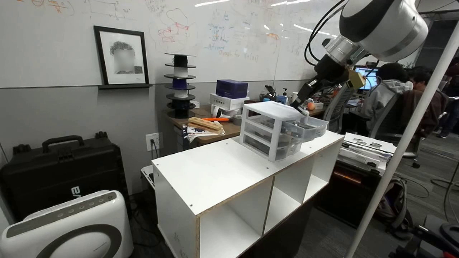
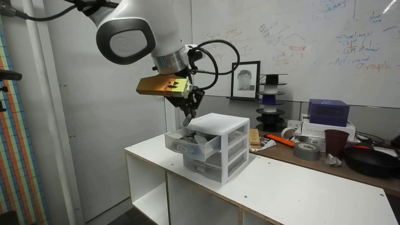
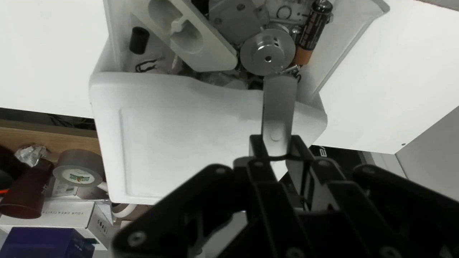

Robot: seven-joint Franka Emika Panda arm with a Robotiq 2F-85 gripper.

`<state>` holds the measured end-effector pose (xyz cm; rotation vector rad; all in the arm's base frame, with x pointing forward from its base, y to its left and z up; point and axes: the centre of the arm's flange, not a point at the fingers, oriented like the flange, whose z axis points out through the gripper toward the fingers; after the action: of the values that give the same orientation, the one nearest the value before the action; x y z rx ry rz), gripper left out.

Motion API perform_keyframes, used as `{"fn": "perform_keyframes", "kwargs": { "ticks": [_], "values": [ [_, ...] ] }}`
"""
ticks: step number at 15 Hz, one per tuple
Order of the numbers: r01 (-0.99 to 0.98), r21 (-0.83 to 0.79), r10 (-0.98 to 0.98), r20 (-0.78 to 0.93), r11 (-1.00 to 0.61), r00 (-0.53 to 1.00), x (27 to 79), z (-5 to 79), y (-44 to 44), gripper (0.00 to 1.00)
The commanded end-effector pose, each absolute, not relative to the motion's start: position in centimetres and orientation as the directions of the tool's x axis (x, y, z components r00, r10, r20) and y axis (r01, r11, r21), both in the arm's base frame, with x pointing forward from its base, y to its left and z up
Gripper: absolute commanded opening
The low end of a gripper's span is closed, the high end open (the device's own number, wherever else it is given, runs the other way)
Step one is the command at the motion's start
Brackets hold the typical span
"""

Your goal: Put the grey object inside the drawer then close the drawer.

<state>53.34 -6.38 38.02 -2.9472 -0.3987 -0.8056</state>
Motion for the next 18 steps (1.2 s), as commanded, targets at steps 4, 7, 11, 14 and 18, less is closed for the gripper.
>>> {"fn": "perform_keyframes", "kwargs": {
  "ticks": [4,7,11,14,18],
  "values": [
    [0.334,0.059,0.319,0.491,-0.941,0.811,52.6,35.6,-7.6,0.22],
    [0.358,0.062,0.344,0.47,-0.932,0.813,52.2,34.9,-7.8,0.49],
    [0.369,0.062,0.355,0.461,-0.927,0.814,51.9,34.9,-7.8,0.78],
    [0.36,0.066,0.35,0.452,-0.93,0.821,51.8,35.8,-7.7,0.99],
    [0.344,0.044,0.329,0.433,-0.938,0.839,52.1,37.2,-7.5,1.0]
  ]
}}
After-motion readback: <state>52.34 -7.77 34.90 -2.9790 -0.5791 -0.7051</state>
